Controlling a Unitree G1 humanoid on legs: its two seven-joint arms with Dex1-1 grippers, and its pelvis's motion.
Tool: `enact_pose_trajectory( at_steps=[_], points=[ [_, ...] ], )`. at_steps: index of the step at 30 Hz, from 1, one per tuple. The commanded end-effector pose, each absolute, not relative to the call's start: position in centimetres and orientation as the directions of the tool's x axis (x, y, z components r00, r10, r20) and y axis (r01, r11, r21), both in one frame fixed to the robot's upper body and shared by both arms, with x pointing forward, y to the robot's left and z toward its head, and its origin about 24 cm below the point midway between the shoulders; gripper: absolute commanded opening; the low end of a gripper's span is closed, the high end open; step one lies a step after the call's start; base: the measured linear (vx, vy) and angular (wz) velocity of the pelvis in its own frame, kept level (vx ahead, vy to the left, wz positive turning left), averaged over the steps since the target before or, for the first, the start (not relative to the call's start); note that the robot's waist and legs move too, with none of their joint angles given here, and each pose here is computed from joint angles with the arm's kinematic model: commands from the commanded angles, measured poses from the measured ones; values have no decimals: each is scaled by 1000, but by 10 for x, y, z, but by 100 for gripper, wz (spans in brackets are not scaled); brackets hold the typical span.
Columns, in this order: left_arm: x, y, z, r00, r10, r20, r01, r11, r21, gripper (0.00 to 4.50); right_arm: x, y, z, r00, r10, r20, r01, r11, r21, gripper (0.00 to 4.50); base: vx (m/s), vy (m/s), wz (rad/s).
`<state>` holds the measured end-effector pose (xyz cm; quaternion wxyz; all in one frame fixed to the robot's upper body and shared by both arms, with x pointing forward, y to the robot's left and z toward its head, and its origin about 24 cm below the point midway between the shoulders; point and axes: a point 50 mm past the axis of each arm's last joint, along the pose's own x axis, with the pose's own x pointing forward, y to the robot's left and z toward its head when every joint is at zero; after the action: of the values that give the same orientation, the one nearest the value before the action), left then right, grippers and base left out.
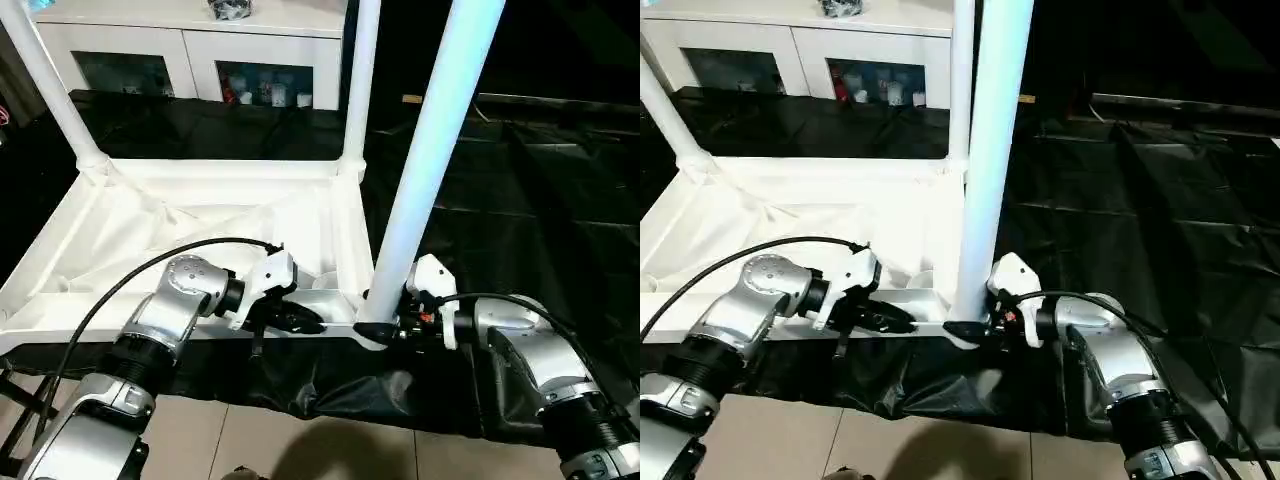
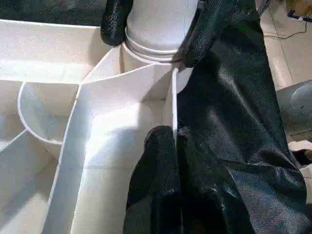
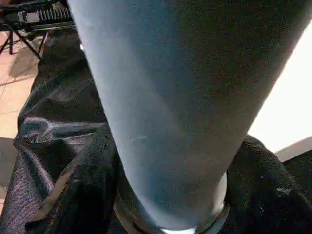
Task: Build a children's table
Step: Rotate leg to tighten
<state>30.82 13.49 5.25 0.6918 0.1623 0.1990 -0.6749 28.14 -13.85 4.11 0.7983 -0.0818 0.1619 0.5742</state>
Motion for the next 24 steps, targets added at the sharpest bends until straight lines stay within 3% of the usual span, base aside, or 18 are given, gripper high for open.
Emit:
enact_pose_trajectory(
  at_steps=[1,4,5,6,7,8,9,13,15,18,21,24],
  points=[
    [312,131,59,28,-871,-491,999,36,-6,0,274,-122,38,190,917,-350,-971,229,73,265,0,0,0],
    [322,125,60,176,-863,-473,983,177,44,0,288,-116,32,425,848,-317,-888,458,33,265,0,0,0],
    [323,125,60,181,-863,-472,982,182,45,0,289,-116,32,434,843,-317,-884,466,32,265,0,0,0],
    [325,119,59,220,-860,-460,974,222,51,0,294,-113,27,518,794,-319,-833,553,22,265,0,0,0],
    [325,119,59,220,-860,-460,974,222,51,0,294,-113,27,518,794,-319,-833,553,22,264,0,0,0],
    [328,107,57,297,-847,-442,952,299,65,0,300,-107,20,618,718,-321,-751,659,28,264,0,0,0],
    [329,103,56,318,-842,-435,944,322,67,0,301,-105,18,642,695,-323,-727,686,32,264,0,0,0],
    [330,90,56,361,-838,-410,927,369,62,0,305,-97,14,704,626,-335,-658,752,24,264,0,0,0],
    [328,65,52,397,-831,-389,912,405,65,0,311,-80,12,778,532,-336,-559,829,16,264,0,0,0],
    [326,54,52,391,-841,-375,915,400,57,0,312,-68,14,783,537,-314,-559,829,24,264,0,0,0],
    [325,51,53,385,-845,-372,918,391,62,0,310,-61,18,766,578,-281,-589,807,54,334,0,0,0],
    [326,57,54,374,-847,-376,924,376,73,0,310,-64,21,756,599,-263,-603,794,76,344,0,0,0]
  ],
)
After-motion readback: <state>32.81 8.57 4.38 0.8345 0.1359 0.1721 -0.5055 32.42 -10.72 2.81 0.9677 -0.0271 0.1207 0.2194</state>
